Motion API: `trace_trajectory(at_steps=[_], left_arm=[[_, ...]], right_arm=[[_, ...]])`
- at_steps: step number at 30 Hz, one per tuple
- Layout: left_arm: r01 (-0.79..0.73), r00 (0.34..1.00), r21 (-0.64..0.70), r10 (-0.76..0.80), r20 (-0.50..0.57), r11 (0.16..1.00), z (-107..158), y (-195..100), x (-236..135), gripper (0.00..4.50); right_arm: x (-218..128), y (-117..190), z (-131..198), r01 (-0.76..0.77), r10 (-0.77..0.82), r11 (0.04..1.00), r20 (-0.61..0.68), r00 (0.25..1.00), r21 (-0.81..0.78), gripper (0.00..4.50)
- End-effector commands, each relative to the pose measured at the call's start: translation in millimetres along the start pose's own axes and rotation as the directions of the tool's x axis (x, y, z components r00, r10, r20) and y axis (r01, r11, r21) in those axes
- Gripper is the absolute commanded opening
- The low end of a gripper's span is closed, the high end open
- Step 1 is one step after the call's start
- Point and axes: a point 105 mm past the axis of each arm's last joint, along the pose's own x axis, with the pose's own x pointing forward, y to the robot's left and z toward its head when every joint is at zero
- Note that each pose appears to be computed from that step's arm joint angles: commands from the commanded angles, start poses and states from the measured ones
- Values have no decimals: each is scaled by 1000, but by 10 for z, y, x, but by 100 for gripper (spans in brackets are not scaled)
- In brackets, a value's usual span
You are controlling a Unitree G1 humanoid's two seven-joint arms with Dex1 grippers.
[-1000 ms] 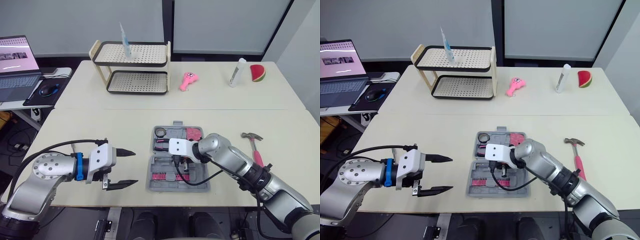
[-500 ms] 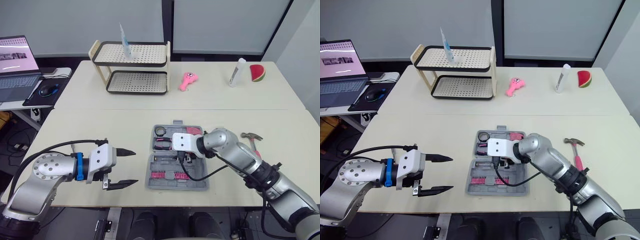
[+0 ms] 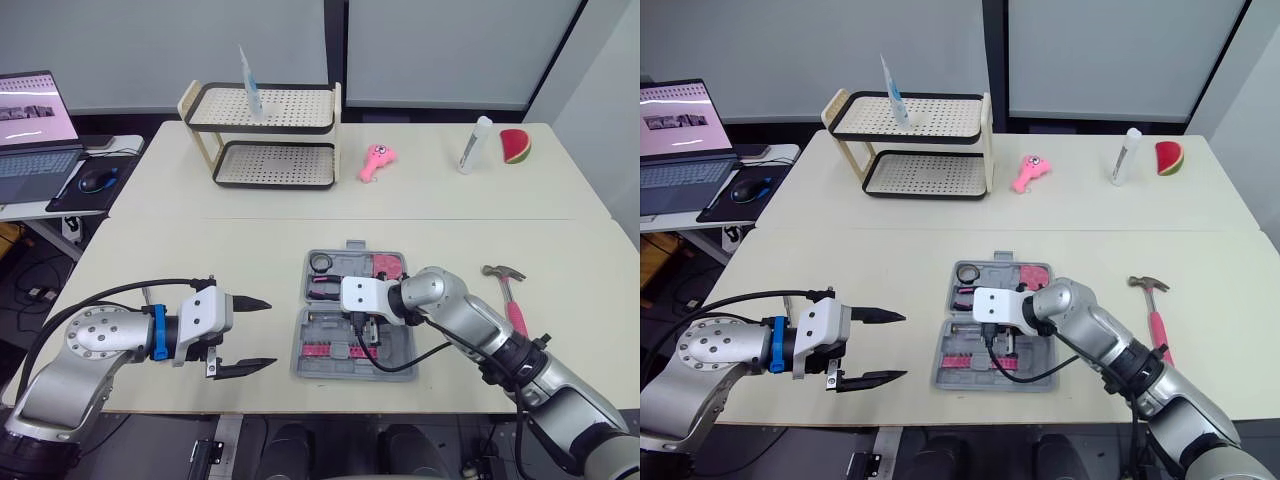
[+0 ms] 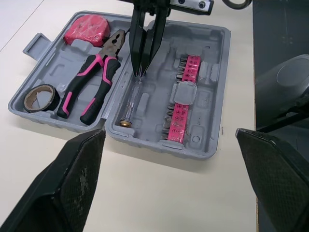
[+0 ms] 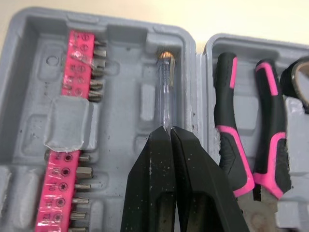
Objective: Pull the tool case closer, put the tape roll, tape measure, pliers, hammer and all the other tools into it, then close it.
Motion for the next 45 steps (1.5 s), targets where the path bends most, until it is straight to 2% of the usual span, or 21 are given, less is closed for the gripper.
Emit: trace_trajectory(at_steps=[1,8,13,18,20,23,25,27,29,33,37,38,45], left_arm=[[13,1000,23,-14,17,1000,77,-35,25,450],[7,1000,16,-7,14,1000,77,-41,18,450],[-45,998,-21,45,32,999,63,5,-30,450],[-231,969,-127,239,58,965,-26,207,-271,450],[-319,941,-172,333,65,932,-75,282,-377,450],[-479,860,-258,508,57,839,-205,410,-595,450],[-648,724,-364,689,-25,669,-504,488,-941,450],[-741,608,-428,787,-102,517,-752,465,-1212,450],[-769,553,-470,820,-148,433,-902,399,-1341,450],[-817,416,-529,869,-266,229,-1203,186,-1593,450],[-828,378,-540,863,-335,153,-1388,8,-1641,450],[-829,377,-540,857,-351,144,-1437,-37,-1640,450],[-824,396,-553,824,-405,124,-1591,-267,-1570,450]], right_arm=[[35,-27,-5,16,-16,1000,-3,1000,-9,2],[46,12,-41,-3,3,1000,-8,1000,-27,2],[-126,-144,274,96,-93,995,155,984,-9,2],[-627,-195,546,214,-216,976,337,916,46,2],[-789,-172,524,253,-256,966,353,900,56,2],[-1059,-159,412,359,-373,927,354,857,108,2],[-1369,-79,92,466,-504,863,289,814,195,2],[-1583,39,-198,532,-574,815,196,795,229,2],[-1695,146,-384,562,-600,791,131,789,243,2],[-2041,421,-925,672,-699,655,-59,712,346,2],[-2218,698,-1333,738,-753,501,-193,629,453,2],[-2220,785,-1409,742,-751,484,-216,624,463,52],[-2124,1180,-1644,733,-727,391,-301,617,557,167]])
